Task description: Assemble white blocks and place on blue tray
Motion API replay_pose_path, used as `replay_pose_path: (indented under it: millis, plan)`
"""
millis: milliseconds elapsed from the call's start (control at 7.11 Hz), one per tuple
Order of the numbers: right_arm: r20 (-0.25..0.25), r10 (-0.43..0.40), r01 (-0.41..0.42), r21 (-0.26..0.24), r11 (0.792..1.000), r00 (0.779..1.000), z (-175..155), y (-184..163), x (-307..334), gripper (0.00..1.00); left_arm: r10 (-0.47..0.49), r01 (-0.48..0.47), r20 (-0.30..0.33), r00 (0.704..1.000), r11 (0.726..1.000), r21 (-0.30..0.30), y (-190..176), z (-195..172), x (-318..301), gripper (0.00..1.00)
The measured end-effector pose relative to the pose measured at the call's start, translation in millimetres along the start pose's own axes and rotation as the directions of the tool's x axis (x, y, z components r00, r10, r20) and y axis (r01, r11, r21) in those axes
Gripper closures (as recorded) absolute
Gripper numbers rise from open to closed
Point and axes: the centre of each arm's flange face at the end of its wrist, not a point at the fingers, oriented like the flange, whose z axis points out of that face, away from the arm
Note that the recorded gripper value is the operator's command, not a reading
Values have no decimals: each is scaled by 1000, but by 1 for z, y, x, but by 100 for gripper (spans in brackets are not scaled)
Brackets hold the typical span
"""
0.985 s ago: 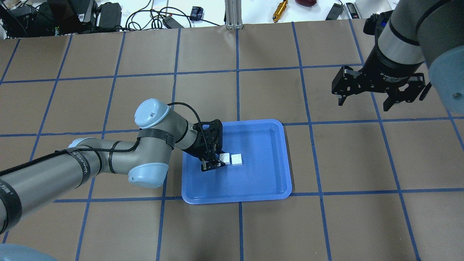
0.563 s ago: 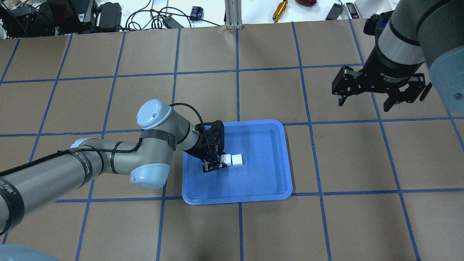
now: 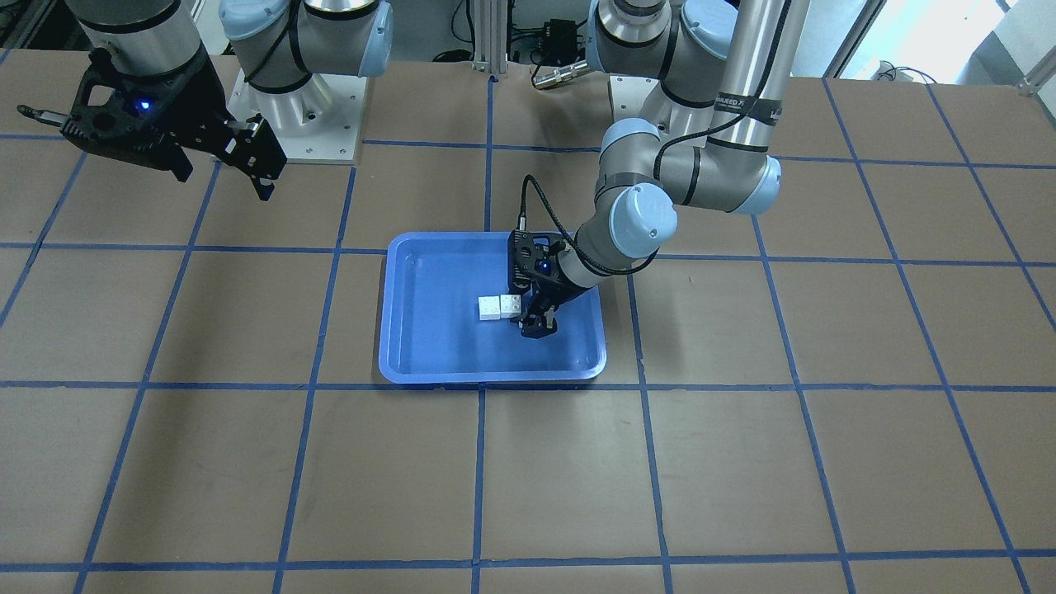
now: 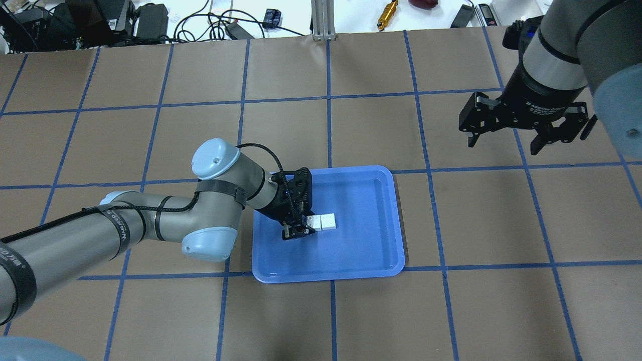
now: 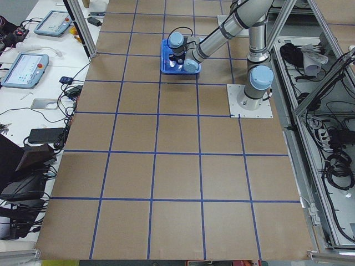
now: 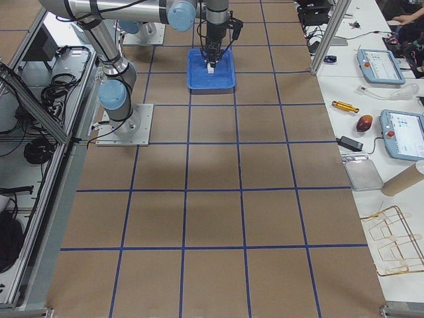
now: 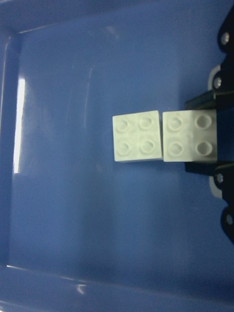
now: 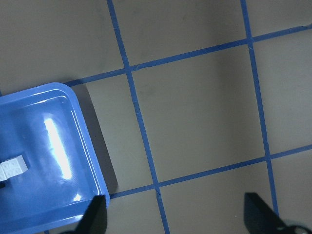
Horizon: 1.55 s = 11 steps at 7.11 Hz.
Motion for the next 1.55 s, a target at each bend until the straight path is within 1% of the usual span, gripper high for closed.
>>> replay_pose_path:
  millis: [704,844,985,1126,1266,1548]
  plan:
    - [-2,-1,1,1,1000,1000,-1,1,0,0,12,-12,22,1000,1000,3,-3,-11,-3,0]
    - [-2,-1,1,4,1000,1000,-3,2,1,0,14,-14,38,999,1000,0,-4,-18,-5,0]
    - [-2,-1,1,5,1000,1000,-4,3,1,0,17,-16,63,998,1000,-18,-7,-31,-12,0]
    - [-2,-1,1,6,1000,1000,-4,4,1,0,16,-12,79,997,999,-50,-14,-53,-21,0]
    - [-2,-1,1,7,1000,1000,-5,5,2,0,-2,8,67,998,996,-84,-26,-87,-34,0]
    - [-2,0,0,-2,1000,1000,-11,13,3,0,-79,81,20,997,986,-145,-47,-186,-62,0]
